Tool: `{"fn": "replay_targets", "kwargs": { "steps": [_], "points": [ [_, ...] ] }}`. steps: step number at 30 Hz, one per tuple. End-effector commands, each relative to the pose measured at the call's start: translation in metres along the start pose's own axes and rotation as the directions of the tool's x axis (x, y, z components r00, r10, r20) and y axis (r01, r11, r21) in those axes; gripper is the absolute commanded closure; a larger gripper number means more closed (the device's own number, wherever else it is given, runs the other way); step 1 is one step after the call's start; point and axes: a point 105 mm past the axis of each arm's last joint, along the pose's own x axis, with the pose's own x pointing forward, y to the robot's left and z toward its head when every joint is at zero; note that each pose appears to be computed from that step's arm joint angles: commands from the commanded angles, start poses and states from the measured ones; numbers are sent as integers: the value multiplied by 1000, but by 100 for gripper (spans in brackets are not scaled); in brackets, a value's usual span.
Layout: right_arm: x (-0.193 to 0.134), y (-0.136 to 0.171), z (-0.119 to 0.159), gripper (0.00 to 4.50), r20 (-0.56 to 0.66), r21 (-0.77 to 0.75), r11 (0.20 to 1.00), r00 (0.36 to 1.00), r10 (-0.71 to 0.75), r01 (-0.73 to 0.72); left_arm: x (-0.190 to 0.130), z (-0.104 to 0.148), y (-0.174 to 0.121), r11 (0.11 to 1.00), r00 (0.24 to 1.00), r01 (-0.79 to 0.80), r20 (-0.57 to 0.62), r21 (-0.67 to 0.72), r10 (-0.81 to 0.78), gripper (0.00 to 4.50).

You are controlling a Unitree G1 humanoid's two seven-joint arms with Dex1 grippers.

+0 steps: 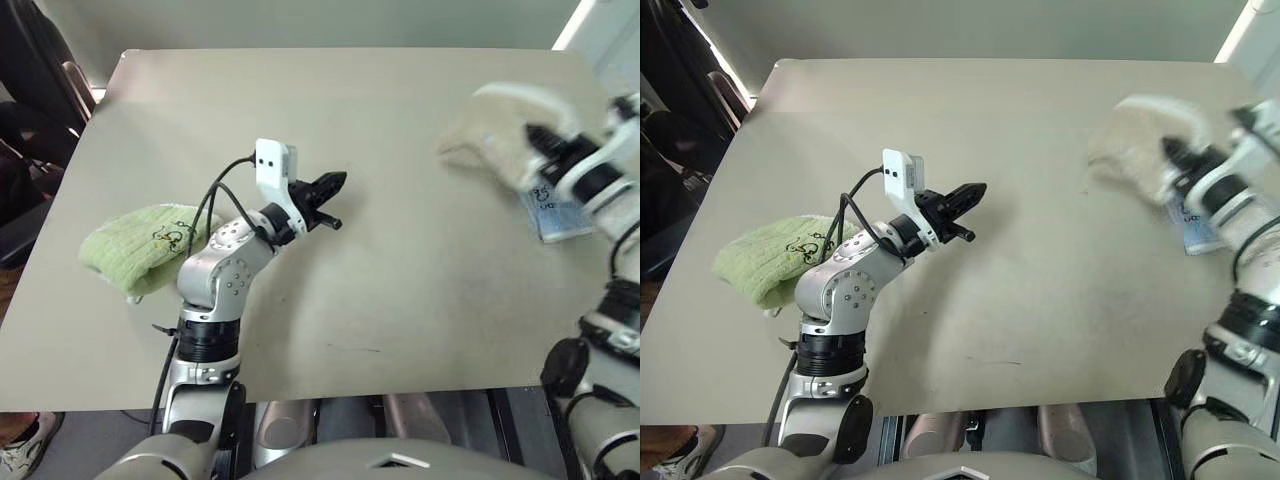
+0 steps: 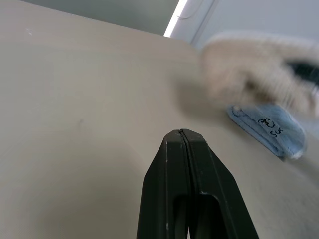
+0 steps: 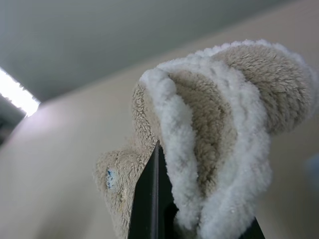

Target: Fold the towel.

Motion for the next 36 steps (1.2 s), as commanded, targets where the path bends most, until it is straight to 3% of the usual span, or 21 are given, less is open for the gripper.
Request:
{"fn": "replay_targets", "kwargs": {
  "steps": [1, 4, 8, 10, 14, 22, 27, 32, 36],
  "points": [
    [-8, -24, 19, 448, 67, 11, 992, 990, -126, 126, 3, 11, -11, 999, 998, 44, 39, 25, -45, 450],
    [-8, -25, 20, 448, 68, 14, 991, 988, -135, 135, 3, 11, -11, 999, 998, 44, 39, 25, -45, 450],
    [-28, -102, -33, 448, -111, 98, 843, 848, -518, 528, 8, 6, -16, 998, 998, 64, 22, 24, -64, 450],
    [-34, -113, -36, 389, -103, 75, 809, 811, -575, 583, 7, 5, -15, 998, 998, 59, 20, 27, -59, 450],
    [-34, -114, -33, 270, -89, 90, 804, 809, -581, 588, 5, 5, -13, 999, 999, 47, 20, 27, -48, 450],
    [-29, -99, -20, 3, -47, 107, 850, 857, -514, 516, 6, 3, -15, 999, 999, 47, 21, 23, -47, 450],
    [-34, -92, -5, 3, 19, 103, 860, 863, -504, 500, 8, 0, -17, 998, 998, 61, 14, 19, -61, 450],
    [-48, -86, 14, 3, 138, -145, 810, 823, -552, 568, 8, 0, -10, 994, 998, 62, -6, 86, -62, 450],
    [-52, -84, 16, 3, 164, -203, 791, 816, -554, 577, 8, 0, -4, 990, 998, 57, -13, 131, -56, 450]
  ]
}}
